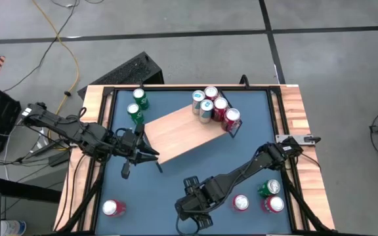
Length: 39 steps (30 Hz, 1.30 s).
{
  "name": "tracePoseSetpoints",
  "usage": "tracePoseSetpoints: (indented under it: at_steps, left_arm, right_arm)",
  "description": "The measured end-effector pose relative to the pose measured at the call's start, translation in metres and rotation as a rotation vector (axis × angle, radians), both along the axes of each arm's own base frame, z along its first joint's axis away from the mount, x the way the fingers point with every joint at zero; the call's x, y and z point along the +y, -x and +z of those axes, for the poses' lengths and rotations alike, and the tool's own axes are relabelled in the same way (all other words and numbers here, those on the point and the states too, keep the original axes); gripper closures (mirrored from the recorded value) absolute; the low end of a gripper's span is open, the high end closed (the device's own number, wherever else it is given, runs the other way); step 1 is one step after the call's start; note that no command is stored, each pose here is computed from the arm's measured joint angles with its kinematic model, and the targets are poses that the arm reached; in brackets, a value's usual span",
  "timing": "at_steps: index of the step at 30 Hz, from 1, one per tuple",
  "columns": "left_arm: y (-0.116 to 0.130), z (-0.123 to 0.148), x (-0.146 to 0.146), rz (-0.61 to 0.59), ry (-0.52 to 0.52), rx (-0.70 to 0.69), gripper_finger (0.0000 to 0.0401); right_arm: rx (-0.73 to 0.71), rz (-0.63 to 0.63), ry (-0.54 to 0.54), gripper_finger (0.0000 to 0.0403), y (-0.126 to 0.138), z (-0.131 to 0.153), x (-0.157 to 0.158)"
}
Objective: Place canned beverage on shelf
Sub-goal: Put the blue soda can on the shelf aligned with the other blue soda cans
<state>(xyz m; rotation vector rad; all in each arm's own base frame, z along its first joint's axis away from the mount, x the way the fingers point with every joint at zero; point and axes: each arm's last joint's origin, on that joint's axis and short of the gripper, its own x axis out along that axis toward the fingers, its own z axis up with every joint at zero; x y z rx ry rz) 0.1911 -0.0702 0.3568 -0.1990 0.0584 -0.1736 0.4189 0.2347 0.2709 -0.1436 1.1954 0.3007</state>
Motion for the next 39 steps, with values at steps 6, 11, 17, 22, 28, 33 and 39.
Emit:
tracePoseSetpoints:
  at_steps: [6,11,17,22,28,33,39]
  left_arm:
    - [0.0,0.0,0.0,0.0,0.012,0.002,0.0342]
    - [0.0,0.0,0.0,0.0,0.014,0.003,0.0342]
    - [0.0,0.0,0.0,0.0,0.013,0.004,0.0342]
    - [0.0,-0.001,0.0,0.0,0.012,0.008,0.0342]
    - [0.0,-0.002,0.0,0.0,0.005,0.024,0.0342]
    - [0.0,-0.002,0.0,0.0,0.004,0.025,0.0342]
    - [0.0,-0.004,0.0,0.002,-0.003,0.042,0.0342]
  right_arm:
    - [-0.015,0.013,0.034,0.0159,0.001,0.0,0.001]
    - [-0.014,0.028,0.037,0.0219,0.001,0.0,0.001]
    - [-0.012,0.065,0.052,0.0219,0.004,0.004,0.0]
    - [-0.041,0.061,0.081,0.0231,0.012,0.023,-0.008]
    - [-0.114,0.033,0.166,0.0272,0.039,0.072,-0.029]
    - [-0.186,-0.018,0.156,0.0339,0.067,0.12,-0.058]
    - [-0.126,-0.041,0.114,0.0372,0.09,0.134,-0.064]
